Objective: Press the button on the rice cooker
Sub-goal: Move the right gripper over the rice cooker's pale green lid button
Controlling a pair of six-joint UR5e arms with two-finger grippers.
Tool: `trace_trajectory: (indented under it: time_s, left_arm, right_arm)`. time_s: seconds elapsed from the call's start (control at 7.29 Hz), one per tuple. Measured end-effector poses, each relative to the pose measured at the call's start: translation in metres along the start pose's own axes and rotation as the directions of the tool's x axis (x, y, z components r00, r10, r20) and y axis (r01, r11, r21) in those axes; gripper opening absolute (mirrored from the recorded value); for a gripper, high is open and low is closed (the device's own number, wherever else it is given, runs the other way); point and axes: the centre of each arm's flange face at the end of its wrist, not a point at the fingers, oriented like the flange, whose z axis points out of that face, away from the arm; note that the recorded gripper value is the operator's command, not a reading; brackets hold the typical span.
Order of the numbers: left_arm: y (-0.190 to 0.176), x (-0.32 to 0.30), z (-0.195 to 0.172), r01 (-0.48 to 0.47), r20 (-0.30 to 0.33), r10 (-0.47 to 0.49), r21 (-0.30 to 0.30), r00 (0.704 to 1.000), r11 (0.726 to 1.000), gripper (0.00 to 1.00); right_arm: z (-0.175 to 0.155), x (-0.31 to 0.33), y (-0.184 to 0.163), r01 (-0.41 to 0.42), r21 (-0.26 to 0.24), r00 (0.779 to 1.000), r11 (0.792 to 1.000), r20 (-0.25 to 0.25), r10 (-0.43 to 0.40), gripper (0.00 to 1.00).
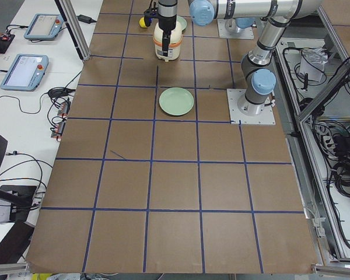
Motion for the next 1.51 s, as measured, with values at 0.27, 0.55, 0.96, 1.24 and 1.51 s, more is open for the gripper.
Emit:
trace_trajectory:
  time_s: [0.27, 0.55, 0.96, 1.24, 1.51]
  left_arm:
    - [0.0, 0.0, 0.0, 0.0, 0.0, 0.0, 0.0, 1.0, 1.0, 1.0]
    - [0.0, 0.0, 0.0, 0.0, 0.0, 0.0, 0.0, 1.0, 1.0, 1.0]
    - [0.0, 0.0, 0.0, -0.001, 0.0, 0.001, 0.0, 1.0, 1.0, 1.0]
    - [0.0, 0.0, 0.0, -0.001, 0.0, 0.001, 0.0, 1.0, 1.0, 1.0]
    - [0.0, 0.0, 0.0, 0.0, 0.0, 0.0, 0.0, 1.0, 1.0, 1.0]
  right_arm:
    - [0.0, -0.015, 0.005, -0.018, 0.009, 1.0, 1.0, -0.002, 0.018, 1.0]
    - [0.0, -0.028, 0.008, -0.027, 0.022, 1.0, 0.999, -0.002, 0.027, 1.0]
    - [0.0, -0.038, 0.011, -0.035, 0.025, 0.999, 0.999, -0.001, 0.035, 1.0]
    - [0.003, -0.054, 0.017, -0.028, 0.024, 1.0, 0.999, 0.006, 0.028, 0.98]
    - [0.012, -0.063, 0.018, -0.041, 0.002, 0.998, 0.999, 0.039, 0.041, 0.54]
